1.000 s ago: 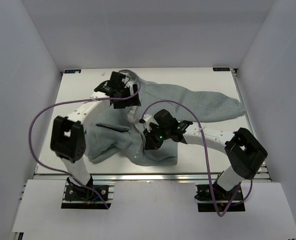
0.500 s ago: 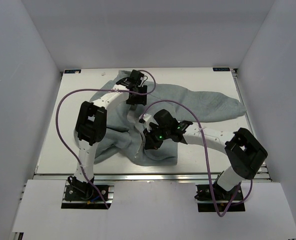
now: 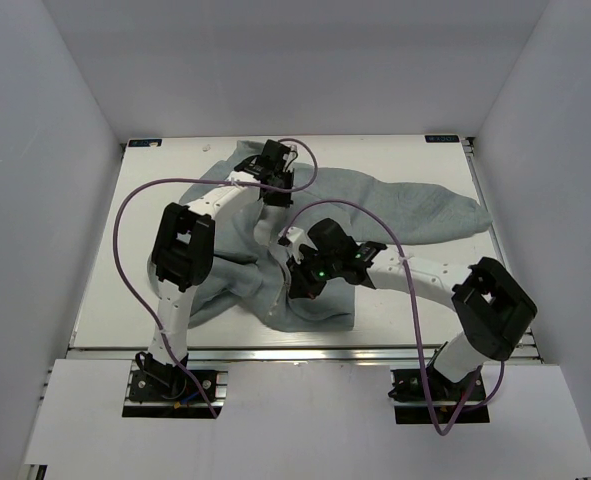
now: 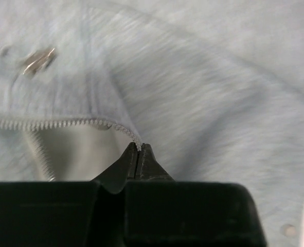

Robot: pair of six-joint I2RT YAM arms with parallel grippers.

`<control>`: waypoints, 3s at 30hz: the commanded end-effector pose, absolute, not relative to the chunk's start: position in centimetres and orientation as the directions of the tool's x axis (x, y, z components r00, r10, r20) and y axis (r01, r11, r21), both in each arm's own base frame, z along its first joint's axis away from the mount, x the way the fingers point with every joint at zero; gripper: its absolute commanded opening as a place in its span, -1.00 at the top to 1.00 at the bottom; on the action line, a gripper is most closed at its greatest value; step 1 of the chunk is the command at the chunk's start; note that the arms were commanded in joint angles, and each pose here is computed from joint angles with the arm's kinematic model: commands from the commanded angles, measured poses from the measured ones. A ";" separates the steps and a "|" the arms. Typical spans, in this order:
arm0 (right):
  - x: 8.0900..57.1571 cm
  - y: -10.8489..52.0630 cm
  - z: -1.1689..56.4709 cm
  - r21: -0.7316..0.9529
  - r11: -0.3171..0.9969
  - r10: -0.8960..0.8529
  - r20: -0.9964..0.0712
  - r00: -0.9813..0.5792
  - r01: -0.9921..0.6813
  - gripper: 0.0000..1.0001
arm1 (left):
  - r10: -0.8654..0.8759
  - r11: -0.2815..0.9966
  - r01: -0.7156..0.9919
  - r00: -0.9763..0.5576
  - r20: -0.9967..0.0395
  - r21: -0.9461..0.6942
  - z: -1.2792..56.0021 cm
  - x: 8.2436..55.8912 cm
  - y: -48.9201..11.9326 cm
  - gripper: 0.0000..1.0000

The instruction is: Zip up the jacket

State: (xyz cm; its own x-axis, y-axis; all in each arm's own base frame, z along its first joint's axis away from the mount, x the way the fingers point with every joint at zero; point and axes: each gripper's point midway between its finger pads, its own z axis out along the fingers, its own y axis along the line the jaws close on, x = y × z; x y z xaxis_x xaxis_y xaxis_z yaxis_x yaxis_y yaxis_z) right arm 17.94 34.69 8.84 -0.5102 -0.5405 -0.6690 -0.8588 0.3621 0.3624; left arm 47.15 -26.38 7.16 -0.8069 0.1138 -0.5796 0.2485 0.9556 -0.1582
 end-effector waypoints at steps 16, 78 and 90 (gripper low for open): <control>16.9 34.3 10.5 0.359 0.321 -0.517 -0.709 -0.479 -0.877 1.00 | -0.060 0.744 0.539 -0.534 -0.843 -0.394 20.8 51.1 -34.6 1.00; 27.0 32.0 25.9 0.200 0.453 -0.580 -0.674 -0.457 -0.869 1.00 | 0.022 0.739 0.641 -0.332 -0.943 -0.208 27.8 22.3 -21.6 -0.96; 28.0 31.4 25.3 0.291 0.449 -0.549 -0.656 -0.518 -0.845 1.00 | 0.354 0.837 0.508 -0.219 -0.909 0.203 25.1 23.0 -24.8 -0.96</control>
